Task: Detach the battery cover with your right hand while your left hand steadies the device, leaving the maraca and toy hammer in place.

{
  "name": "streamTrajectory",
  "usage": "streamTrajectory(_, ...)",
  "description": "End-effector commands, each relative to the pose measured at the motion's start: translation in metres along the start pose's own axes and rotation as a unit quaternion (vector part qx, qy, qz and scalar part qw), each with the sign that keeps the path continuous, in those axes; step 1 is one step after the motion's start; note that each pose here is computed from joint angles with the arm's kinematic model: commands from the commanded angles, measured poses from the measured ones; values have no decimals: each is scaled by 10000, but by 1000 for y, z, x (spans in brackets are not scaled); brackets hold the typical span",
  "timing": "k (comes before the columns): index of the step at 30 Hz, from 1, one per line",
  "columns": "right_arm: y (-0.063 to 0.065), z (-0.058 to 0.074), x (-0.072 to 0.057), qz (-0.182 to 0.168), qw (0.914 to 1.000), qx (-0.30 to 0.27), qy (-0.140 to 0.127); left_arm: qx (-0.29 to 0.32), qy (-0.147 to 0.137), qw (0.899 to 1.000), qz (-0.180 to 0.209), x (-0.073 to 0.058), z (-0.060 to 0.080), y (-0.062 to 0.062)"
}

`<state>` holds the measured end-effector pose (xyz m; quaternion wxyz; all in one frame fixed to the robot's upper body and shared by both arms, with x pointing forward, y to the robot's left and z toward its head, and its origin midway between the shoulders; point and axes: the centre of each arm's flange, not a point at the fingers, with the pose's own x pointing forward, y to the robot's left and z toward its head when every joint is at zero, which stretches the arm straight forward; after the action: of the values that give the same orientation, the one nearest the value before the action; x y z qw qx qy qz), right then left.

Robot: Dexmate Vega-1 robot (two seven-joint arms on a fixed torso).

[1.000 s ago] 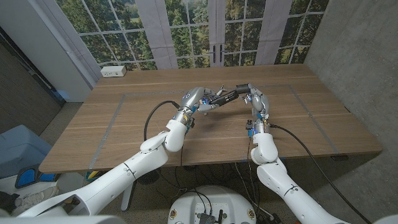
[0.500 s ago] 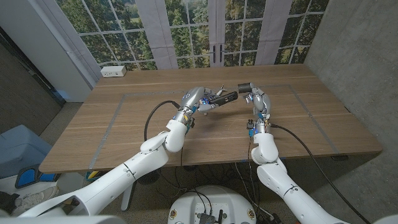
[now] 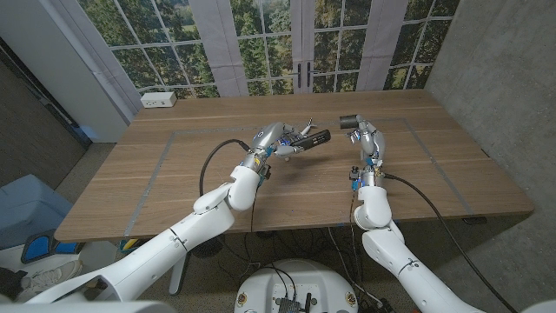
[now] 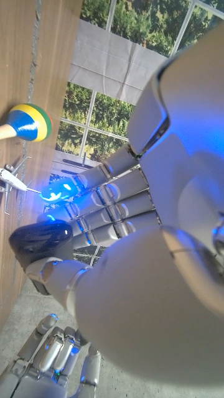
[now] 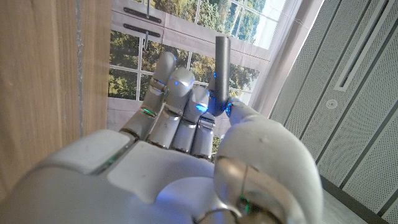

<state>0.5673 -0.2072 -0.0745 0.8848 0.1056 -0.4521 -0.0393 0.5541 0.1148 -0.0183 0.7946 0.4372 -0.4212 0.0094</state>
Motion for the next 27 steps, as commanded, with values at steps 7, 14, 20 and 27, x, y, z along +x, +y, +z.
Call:
streamTrajectory(7, -22, 1, 3, -282, 9957, -842, 265, -47, 375, 9989, -282, -6, -5, 8)
streamTrajectory(14, -30, -3, 5, -350, 9912, -1150, 548, -45, 586, 9973, -440, -11, -7, 11)
streamTrajectory(20, -36, -7, 6, -370, 9864, -1390, 797, 53, 799, 9951, -577, -18, -10, 13)
streamTrajectory(27, -41, -8, 6, -254, 9794, -1621, 1176, 26, 960, 9933, -647, -24, -14, 17)
